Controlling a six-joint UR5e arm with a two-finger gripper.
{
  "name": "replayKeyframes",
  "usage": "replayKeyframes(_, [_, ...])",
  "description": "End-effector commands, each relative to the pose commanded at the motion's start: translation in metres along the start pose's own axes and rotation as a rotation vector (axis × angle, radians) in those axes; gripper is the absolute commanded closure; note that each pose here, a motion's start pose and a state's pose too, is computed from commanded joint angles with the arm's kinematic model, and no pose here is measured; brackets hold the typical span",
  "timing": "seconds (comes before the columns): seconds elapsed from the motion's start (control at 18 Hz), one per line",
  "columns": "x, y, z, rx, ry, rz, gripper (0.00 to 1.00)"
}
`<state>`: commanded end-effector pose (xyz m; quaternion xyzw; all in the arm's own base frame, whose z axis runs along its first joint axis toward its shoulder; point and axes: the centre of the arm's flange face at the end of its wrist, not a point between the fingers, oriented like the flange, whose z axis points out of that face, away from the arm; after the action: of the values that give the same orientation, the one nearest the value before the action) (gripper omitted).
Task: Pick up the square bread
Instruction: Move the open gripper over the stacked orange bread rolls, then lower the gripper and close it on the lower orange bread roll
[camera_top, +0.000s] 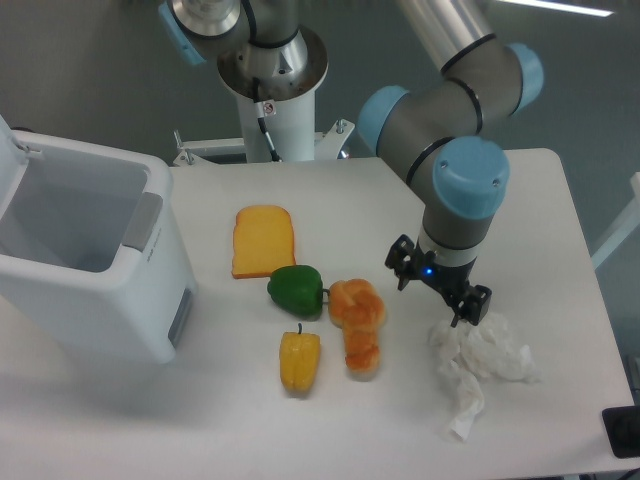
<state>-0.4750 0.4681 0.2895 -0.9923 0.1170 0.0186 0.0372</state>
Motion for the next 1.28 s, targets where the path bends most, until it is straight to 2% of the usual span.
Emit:
replayKeyframes(0.5, [0.039, -0.006, 0.042, -0.033, 0.092, -0.028, 0.0])
replayKeyframes(0.61, [0.038, -0.008, 0.042, -0.033, 0.09, -0.045, 0.0])
replayKeyframes(0.89, [0.045, -0.022, 0.067, -0.052, 0.121, -0.064, 0.0])
replayKeyframes(1.06, [0.045, -0.024, 0.067, -0.054, 0.119, -0.074, 0.0])
replayKeyframes(1.28, [0.044, -0.025, 0.065, -0.049, 0.116, -0.078, 0.45])
